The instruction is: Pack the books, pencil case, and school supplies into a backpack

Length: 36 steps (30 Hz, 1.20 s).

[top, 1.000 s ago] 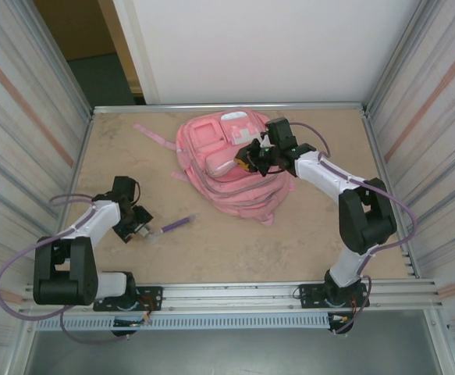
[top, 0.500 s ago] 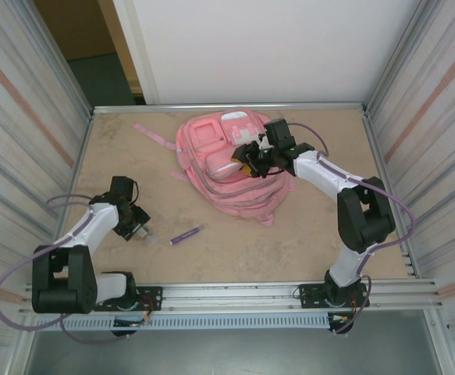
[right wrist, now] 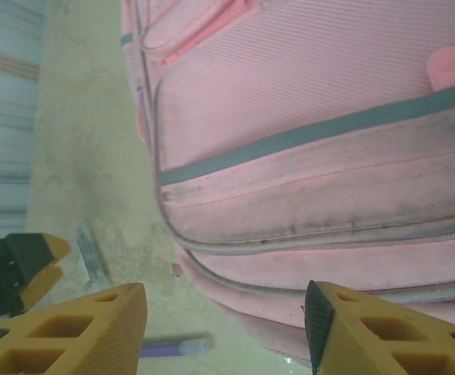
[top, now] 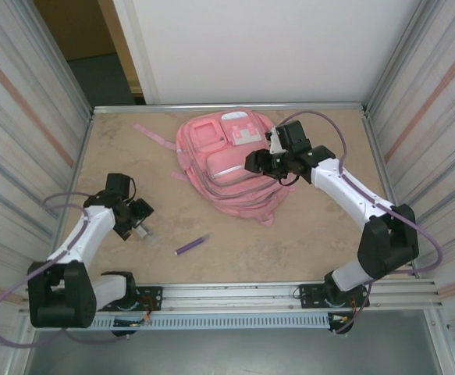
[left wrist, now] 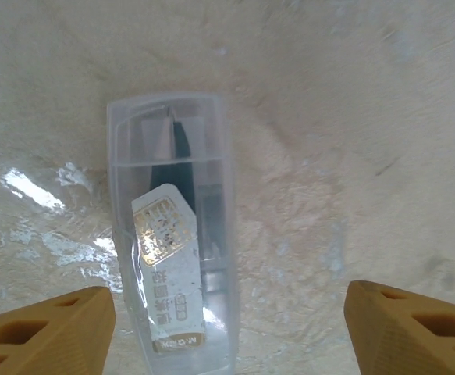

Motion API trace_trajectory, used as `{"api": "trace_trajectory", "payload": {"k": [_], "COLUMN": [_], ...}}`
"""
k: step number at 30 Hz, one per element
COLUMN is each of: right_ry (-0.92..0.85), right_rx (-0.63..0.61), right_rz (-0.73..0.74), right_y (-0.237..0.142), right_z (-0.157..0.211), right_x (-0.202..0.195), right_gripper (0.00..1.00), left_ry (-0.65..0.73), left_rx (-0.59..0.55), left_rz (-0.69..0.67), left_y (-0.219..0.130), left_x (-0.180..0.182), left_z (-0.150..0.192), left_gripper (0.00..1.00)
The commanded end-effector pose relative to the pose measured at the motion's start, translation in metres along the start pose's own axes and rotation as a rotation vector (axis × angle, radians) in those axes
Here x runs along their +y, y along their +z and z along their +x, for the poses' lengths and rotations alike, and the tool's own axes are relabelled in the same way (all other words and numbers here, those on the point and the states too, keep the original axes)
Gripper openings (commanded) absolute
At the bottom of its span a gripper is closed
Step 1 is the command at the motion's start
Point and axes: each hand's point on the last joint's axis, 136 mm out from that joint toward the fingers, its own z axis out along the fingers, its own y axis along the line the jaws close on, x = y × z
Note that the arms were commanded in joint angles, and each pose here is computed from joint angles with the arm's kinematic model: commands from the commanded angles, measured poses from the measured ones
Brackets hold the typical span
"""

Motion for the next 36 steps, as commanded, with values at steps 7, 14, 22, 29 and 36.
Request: {"api": "trace_trajectory", "payload": {"k": [7, 14, 22, 29, 36], "right_ry": [-0.417, -1.194, -1.670, -1.784, -1.742], "right_rx": [-0.106, -0.036, 0.448, 0.696, 0.709], "right_rz": [0.054, -0.351, -0.498, -0.369, -0.280], "right_y": [-0.008, 0.001, 0.057, 0.105, 0.132], "right_z": [0.018, 0.108, 0.229, 0.267, 0.264], "right_x": [0.042, 0.097, 0.092, 0.064, 0.055], "right_gripper": [0.64, 0.74, 0.74, 0.71, 0.66], "left_ry": [0.025, 0.032, 0.037, 0.039, 0.008], "left_rx": [0.133, 0.063, 0.017, -0.038, -0.101], "left_rz": [-0.063, -0.052, -0.021, 0.023, 0.090], "left_y": [0.026, 0.012, -0.004, -0.019, -0.033], "left_x": [0.011, 0.012, 0.004, 0.003, 0.005], "left_z": [0.023, 0.016, 0.006, 0.002, -0.002], "left_gripper": [0.78, 0.83, 0.88, 0.97, 0.99]}}
